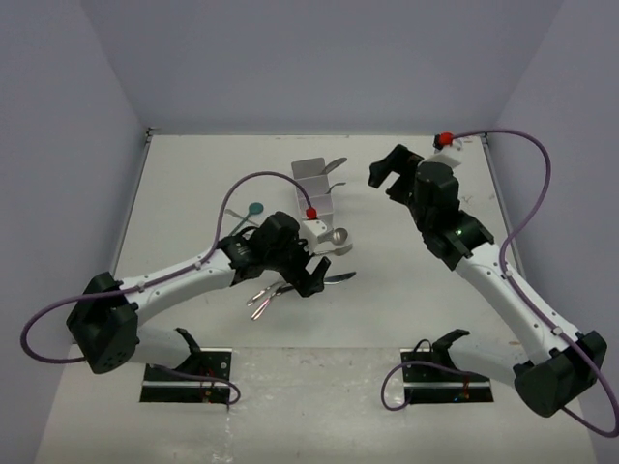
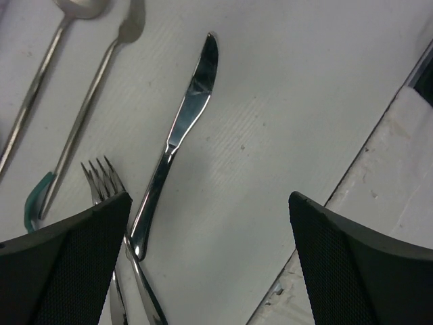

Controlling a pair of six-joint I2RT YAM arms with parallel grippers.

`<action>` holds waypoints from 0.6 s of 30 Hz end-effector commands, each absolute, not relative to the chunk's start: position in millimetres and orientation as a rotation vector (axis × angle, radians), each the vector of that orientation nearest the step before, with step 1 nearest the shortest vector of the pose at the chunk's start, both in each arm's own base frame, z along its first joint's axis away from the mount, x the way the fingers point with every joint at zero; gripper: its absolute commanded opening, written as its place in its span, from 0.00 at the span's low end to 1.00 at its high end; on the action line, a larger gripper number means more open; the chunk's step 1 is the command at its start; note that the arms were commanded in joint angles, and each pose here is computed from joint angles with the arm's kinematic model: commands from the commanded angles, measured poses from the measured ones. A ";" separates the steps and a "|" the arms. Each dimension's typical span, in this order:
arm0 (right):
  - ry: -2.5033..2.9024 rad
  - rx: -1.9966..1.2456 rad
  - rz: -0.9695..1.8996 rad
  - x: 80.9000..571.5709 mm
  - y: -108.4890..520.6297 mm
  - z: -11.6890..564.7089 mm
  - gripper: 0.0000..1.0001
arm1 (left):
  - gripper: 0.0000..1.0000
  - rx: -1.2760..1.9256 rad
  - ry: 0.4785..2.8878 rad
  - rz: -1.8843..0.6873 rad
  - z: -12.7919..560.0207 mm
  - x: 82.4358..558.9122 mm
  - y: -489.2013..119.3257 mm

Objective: Sort the eating utensils into containers

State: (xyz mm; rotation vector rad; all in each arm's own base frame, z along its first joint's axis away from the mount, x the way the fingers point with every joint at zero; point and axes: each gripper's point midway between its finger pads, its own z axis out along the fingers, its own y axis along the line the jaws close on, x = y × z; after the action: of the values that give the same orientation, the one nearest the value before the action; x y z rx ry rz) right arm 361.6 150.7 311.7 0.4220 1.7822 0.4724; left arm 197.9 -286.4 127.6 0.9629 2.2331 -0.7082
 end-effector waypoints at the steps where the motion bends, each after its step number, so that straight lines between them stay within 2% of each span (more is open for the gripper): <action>1: 1.903 0.363 0.443 339.1 144.5 276.7 0.99 | 1.00 1.177 2.158 -0.788 104.8 192.7 -305.3; 12: 2.020 0.348 0.378 324.3 123.8 233.6 0.99 | 1.00 1.314 2.219 -0.751 58.5 193.0 -313.3; 18: 2.032 0.333 0.382 320.2 120.3 228.8 0.99 | 1.00 1.294 2.377 -0.558 14.6 202.8 -296.4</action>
State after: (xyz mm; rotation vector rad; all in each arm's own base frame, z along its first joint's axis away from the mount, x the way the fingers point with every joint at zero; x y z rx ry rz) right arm 324.7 121.2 225.9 0.3705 2.0313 0.3693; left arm 194.2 -299.3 23.6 1.2894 2.3623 -0.6369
